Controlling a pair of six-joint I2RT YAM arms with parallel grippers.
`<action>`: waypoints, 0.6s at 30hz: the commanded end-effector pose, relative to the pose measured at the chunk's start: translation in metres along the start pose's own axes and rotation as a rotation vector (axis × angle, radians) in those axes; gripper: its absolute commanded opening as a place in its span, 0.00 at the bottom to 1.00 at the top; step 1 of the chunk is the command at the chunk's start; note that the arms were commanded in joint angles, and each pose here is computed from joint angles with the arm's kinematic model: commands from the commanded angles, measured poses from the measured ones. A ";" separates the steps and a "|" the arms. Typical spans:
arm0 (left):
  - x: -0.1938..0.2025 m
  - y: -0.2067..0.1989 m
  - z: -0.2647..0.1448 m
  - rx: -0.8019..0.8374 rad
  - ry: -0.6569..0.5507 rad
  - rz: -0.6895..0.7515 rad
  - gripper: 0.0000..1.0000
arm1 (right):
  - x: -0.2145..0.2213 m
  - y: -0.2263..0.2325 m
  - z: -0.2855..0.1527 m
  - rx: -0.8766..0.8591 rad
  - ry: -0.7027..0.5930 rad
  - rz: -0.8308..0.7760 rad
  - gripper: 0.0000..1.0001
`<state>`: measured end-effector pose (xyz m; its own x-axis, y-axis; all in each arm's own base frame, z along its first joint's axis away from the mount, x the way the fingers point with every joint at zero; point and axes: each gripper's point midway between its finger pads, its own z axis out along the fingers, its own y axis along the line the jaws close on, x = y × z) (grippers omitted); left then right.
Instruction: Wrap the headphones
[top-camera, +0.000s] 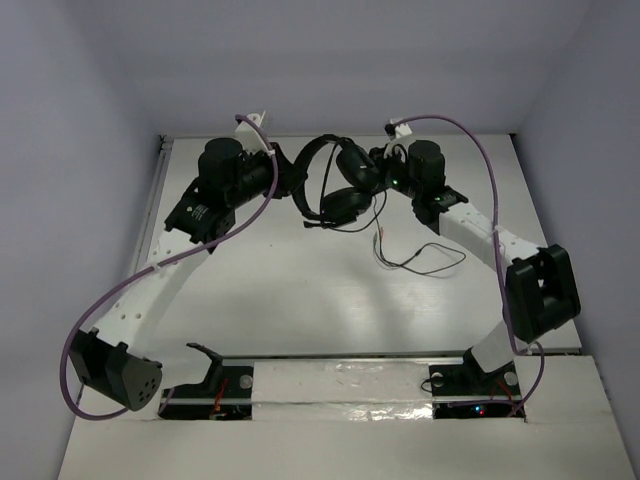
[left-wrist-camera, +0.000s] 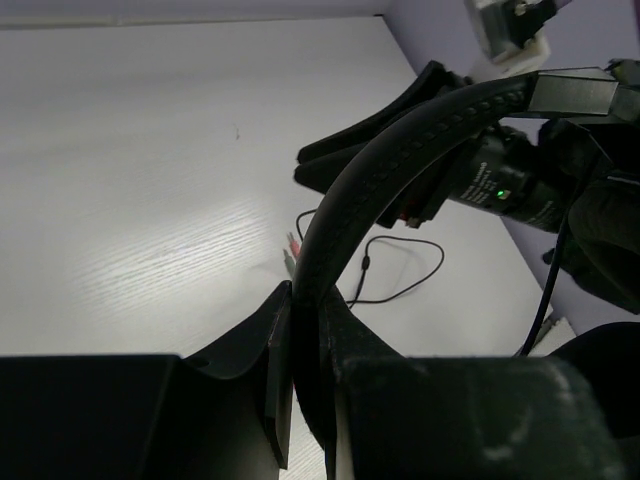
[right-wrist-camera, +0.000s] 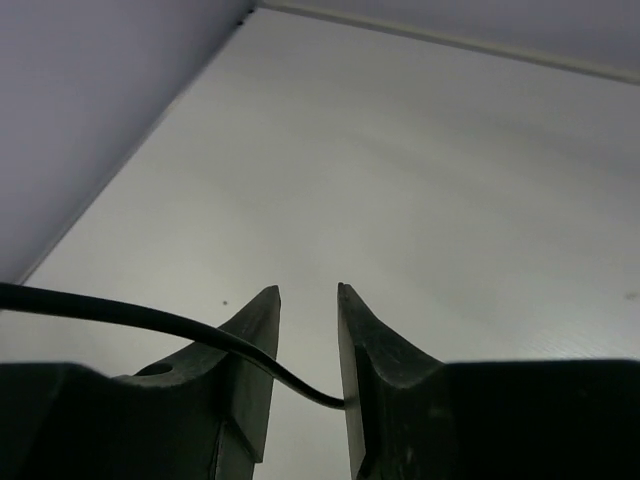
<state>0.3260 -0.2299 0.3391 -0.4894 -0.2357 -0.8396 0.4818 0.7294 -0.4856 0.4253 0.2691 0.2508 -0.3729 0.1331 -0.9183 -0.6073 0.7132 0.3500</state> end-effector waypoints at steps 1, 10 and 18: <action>-0.058 -0.048 -0.028 0.149 -0.161 0.015 0.00 | -0.022 0.037 0.007 -0.206 -0.090 -0.026 0.36; -0.101 -0.059 -0.054 0.145 -0.240 0.022 0.00 | 0.025 0.025 0.023 -0.242 -0.045 0.029 0.47; -0.144 -0.055 -0.074 0.097 -0.321 0.044 0.00 | 0.058 0.018 0.022 -0.240 -0.002 0.063 0.53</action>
<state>0.3199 -0.2027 0.4591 -0.3185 -0.3490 -0.8813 0.5468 0.6919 -0.4716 0.4134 0.3021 0.1812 -0.4750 0.1346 -0.8697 -0.6873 0.5605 0.4621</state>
